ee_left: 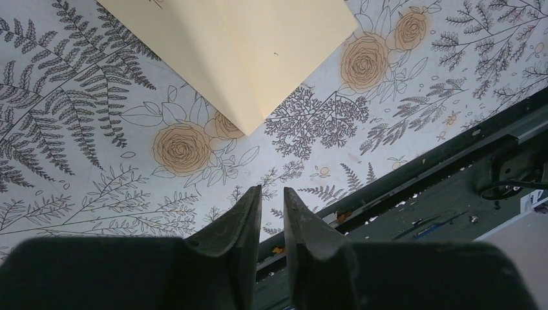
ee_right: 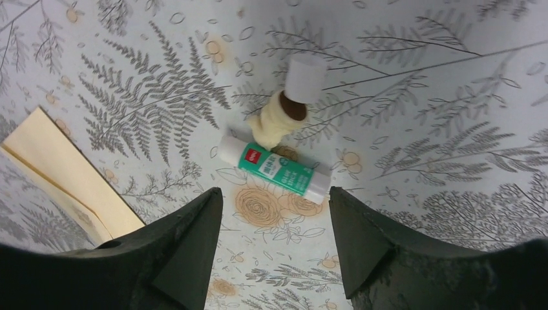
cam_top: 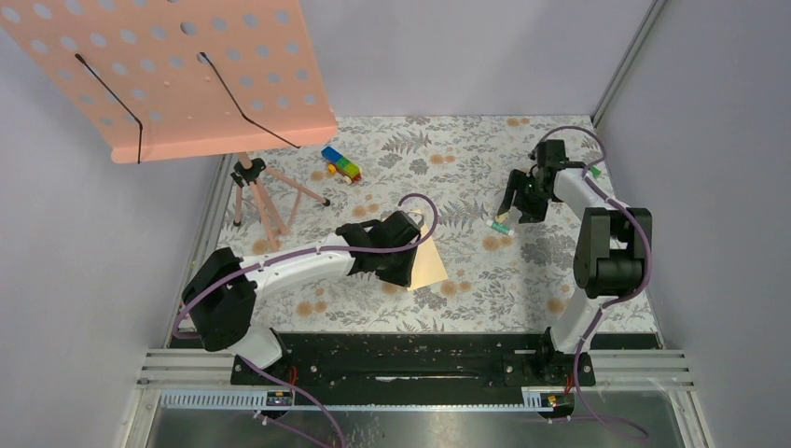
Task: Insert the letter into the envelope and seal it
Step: Pick up the solid glue from the center of the board.
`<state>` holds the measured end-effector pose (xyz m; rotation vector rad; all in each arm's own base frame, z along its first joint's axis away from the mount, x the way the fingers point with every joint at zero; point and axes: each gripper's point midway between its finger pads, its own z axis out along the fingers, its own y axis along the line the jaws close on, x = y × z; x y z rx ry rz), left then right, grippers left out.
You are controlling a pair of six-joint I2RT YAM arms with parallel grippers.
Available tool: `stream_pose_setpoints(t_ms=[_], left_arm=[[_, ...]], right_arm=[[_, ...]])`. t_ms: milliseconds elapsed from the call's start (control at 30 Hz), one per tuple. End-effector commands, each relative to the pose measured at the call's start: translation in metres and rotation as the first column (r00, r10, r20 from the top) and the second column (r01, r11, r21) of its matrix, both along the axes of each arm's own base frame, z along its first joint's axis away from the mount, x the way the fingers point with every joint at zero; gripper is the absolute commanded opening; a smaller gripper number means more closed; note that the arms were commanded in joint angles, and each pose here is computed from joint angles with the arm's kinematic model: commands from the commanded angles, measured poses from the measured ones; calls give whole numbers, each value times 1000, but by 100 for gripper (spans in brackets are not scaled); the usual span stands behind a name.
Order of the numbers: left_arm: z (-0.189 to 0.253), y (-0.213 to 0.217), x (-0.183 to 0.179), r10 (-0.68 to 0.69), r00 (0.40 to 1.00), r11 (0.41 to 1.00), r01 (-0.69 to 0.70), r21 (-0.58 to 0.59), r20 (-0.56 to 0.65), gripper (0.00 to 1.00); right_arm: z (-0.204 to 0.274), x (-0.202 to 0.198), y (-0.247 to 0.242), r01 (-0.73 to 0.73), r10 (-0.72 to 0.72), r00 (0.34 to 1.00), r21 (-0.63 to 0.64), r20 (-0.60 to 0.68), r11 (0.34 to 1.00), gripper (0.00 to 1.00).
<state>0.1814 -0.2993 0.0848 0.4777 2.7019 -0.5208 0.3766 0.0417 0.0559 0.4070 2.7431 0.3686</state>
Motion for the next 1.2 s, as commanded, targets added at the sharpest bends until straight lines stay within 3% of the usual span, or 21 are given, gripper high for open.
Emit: stream_pose_setpoints(t_ms=[0, 233, 533, 900, 1067, 1167], left_arm=[[20, -10, 10, 18, 999, 998, -15, -53, 43, 19], [24, -5, 11, 46, 997, 997, -42, -57, 62, 19], [39, -27, 3, 11, 1000, 984, -9, -179, 14, 19], [48, -36, -5, -17, 1000, 967, 13, -255, -15, 18], [45, -38, -8, -32, 999, 964, 24, -265, -26, 18], [41, -40, -10, -37, 998, 963, 24, -267, -44, 18]], right_arm=[[-1, 5, 22, -144, 144, 989, 8, 45, 990, 70], [-13, 3, 40, -192, 187, 981, 100, 55, 976, 73], [-16, 0, 41, -174, 176, 984, 110, -11, 979, 72], [-20, -36, 40, -249, 237, 965, -113, -114, 962, 70], [-25, -49, 39, -281, 260, 955, -153, -145, 948, 61], [-29, -51, 43, -302, 276, 948, -173, -161, 937, 51]])
